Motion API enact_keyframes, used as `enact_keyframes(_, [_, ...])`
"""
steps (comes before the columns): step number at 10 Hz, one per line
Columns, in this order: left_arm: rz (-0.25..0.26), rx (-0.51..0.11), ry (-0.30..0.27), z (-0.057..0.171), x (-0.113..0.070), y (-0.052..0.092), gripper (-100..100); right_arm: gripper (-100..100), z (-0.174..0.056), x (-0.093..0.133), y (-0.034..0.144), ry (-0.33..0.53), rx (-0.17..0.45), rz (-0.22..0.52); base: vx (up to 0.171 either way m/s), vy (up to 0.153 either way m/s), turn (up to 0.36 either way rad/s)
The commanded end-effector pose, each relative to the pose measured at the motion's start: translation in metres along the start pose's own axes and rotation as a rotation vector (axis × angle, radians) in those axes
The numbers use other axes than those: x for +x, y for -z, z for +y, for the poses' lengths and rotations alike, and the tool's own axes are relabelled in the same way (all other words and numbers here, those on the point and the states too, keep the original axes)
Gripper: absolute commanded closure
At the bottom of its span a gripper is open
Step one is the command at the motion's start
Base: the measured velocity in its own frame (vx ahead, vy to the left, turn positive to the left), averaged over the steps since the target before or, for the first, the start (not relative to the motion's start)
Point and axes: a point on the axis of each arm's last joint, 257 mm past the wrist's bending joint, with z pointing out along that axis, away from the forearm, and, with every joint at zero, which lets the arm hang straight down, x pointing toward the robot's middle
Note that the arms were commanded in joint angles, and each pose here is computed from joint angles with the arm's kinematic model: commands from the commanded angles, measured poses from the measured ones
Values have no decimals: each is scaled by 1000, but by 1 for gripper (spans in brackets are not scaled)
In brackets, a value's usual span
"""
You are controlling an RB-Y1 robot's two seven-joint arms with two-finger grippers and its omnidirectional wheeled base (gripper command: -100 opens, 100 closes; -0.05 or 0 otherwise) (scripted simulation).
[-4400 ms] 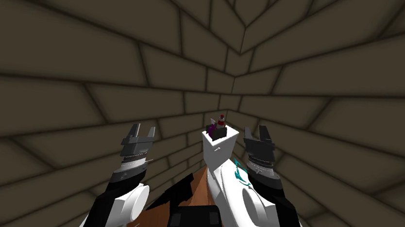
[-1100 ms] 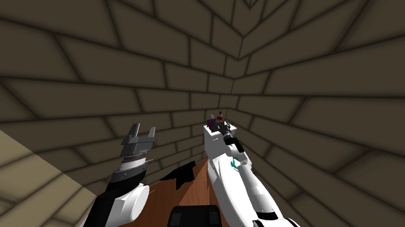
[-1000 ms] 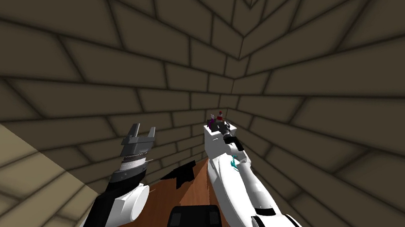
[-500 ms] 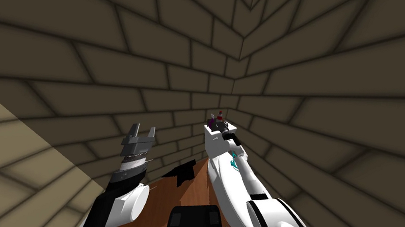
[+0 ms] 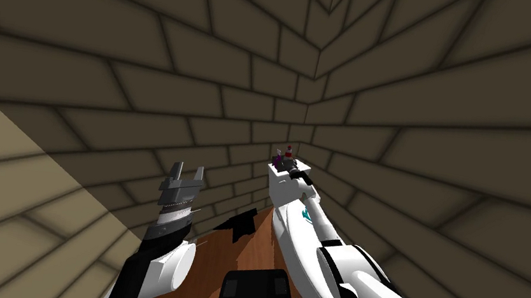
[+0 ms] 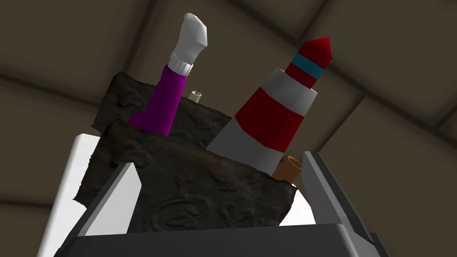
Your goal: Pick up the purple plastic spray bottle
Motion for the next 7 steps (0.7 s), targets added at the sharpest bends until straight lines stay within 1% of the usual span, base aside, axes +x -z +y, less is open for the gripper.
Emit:
enact_keyframes(1, [0,0,0,0,0,0,0,-100,-4,-3,-9,-29,17,-16,-31,-34,36])
enact_keyframes(2, [0,0,0,0,0,0,0,-100,-6,-7,-9,-29,20,-25,-12,-12,-5])
enact_keyframes(3, [0,0,0,0,0,0,0,-100,-7,-2,-19,-78,35,-33,-19,-19,47])
enact_keyframes(4, [0,0,0,0,0,0,0,-100,-11,-10,-20,-79,43,-52,-21,-23,58])
enact_keyframes(5, [0,0,0,0,0,0,0,-100,-12,-5,-29,-126,56,-61,-23,-44,61])
enact_keyframes(6, [0,0,0,0,0,0,0,-100,-16,-12,-30,-127,64,-77,-17,-41,31])
enact_keyframes(7, [0,0,0,0,0,0,0,-100,-17,-5,-40,-172,77,-84,-22,-38,64])
